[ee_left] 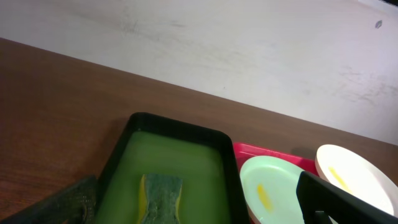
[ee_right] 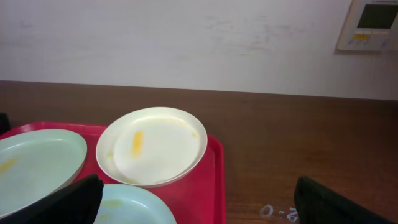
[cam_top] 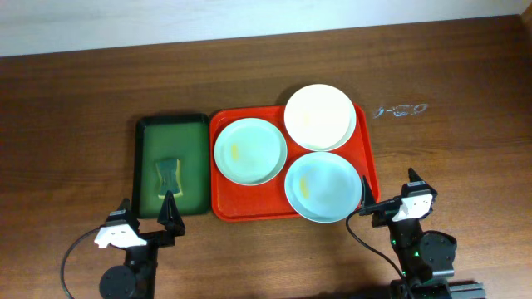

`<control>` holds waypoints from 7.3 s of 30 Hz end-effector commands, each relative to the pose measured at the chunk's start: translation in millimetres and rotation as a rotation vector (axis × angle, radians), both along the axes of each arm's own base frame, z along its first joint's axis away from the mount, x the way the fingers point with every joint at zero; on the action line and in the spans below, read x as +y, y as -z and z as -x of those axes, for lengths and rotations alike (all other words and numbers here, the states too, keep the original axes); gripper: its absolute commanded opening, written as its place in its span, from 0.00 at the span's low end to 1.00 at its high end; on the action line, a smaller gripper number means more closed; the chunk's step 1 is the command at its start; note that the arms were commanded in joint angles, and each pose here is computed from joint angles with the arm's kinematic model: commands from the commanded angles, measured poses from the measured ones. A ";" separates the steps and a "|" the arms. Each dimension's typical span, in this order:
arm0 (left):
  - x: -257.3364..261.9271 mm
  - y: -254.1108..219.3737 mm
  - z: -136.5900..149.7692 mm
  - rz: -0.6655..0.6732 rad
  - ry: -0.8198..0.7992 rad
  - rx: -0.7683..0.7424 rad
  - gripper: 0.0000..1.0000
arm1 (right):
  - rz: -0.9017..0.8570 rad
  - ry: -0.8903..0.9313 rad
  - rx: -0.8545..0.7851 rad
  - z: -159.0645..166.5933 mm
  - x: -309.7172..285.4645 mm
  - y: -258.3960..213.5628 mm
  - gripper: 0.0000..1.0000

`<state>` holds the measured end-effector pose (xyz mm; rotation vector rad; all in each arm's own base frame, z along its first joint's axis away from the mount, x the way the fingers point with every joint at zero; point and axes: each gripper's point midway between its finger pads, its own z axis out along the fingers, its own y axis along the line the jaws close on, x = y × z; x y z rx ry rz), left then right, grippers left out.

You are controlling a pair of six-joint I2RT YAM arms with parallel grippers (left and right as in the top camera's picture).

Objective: Clean dirty plates on tray and stack at the side

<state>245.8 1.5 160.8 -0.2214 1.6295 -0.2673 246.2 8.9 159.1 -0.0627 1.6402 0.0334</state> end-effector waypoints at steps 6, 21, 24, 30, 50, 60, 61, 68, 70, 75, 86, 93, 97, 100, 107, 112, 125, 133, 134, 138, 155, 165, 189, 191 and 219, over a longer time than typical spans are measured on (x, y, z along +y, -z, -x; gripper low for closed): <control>-1.2 2.8 -0.2 -0.001 0.003 0.006 0.99 | -0.011 0.013 0.009 -0.2 -2.7 3.5 0.98; -1.2 2.7 -0.2 -0.001 0.003 0.006 0.99 | -0.011 0.013 0.009 -0.2 -2.7 3.5 0.98; -1.2 2.8 -0.2 -0.001 0.003 0.006 0.99 | -0.011 0.013 0.009 -0.2 -2.7 3.5 0.98; -1.2 2.8 -0.2 -0.001 0.003 0.006 0.99 | -0.011 0.013 0.009 -0.2 -2.7 3.5 0.98; -1.1 2.7 -0.2 -0.001 0.002 0.006 0.99 | -0.011 0.013 0.009 -0.2 -2.7 3.5 0.98; -1.1 2.7 -0.2 -0.001 0.002 0.006 0.99 | -0.011 0.013 0.009 -0.2 -2.7 3.5 0.98; -1.2 2.7 -0.2 -0.001 0.003 0.006 0.99 | -0.011 0.013 0.009 -0.2 -2.7 3.5 0.98; -1.2 2.7 -0.2 -0.001 0.003 0.006 0.99 | -0.011 0.013 0.009 -0.2 -2.7 3.5 0.98; -1.2 2.7 -0.2 -0.001 0.003 0.006 0.99 | -0.011 0.013 0.009 -0.2 -2.7 3.5 0.98; -1.2 2.7 -0.2 -0.001 0.003 0.006 0.99 | -0.011 0.013 0.009 -0.2 -2.7 3.5 0.98; -1.1 2.7 -0.2 -0.001 0.002 0.006 0.99 | -0.011 0.013 0.009 -0.2 -2.7 3.5 0.98; -1.2 2.8 -0.2 -0.001 0.003 0.006 0.99 | -0.011 0.013 0.009 -0.2 -2.7 3.5 0.98; -1.1 2.8 -0.2 -0.001 0.002 0.006 0.99 | -0.011 0.013 0.009 -0.2 -2.7 3.5 0.98; -1.3 2.7 -0.2 -0.001 0.003 0.006 0.99 | -0.011 0.013 0.009 -0.2 -2.7 3.5 0.98; -1.3 2.7 -0.2 -0.001 0.003 0.006 0.99 | -0.011 0.013 0.009 -0.2 -2.7 3.5 0.98; -1.2 2.7 -0.2 -0.001 0.003 0.006 0.99 | -0.011 0.013 0.009 -0.2 -2.7 3.5 0.98; 0.3 2.1 -0.3 -0.002 -0.006 0.003 0.99 | -0.011 0.013 0.009 -0.2 -2.7 3.5 0.98; 0.3 2.7 -0.3 -0.001 -0.006 0.005 0.99 | -0.011 0.011 0.009 -0.2 -2.3 3.5 0.98; 0.4 2.7 -0.3 -0.002 -0.006 0.005 0.99 | -0.012 0.006 0.009 -0.1 -1.5 3.5 0.98; 0.3 0.3 -0.4 -0.002 -0.006 -0.004 0.99 | -0.048 -0.011 0.008 0.0 1.9 2.5 0.99; -13.2 -102.2 5.0 0.009 0.061 0.083 0.99 | -0.217 -0.115 0.241 14.6 25.4 -117.1 0.98; -9.6 -112.0 -43.8 -0.023 0.108 0.735 0.99 | -0.413 -0.448 0.715 -40.1 86.7 -96.3 0.98; -31.8 6.1 -71.8 -0.137 0.158 1.451 0.75 | -0.245 -0.207 1.189 -101.6 139.5 -7.5 0.79; -32.0 5.9 -73.6 -0.137 0.158 1.443 0.82 | -0.224 -0.217 1.202 -103.4 140.1 0.2 0.96; -32.4 5.7 -79.2 -0.131 0.151 1.421 0.87 | -0.110 -0.225 1.255 -142.8 183.8 104.6 0.38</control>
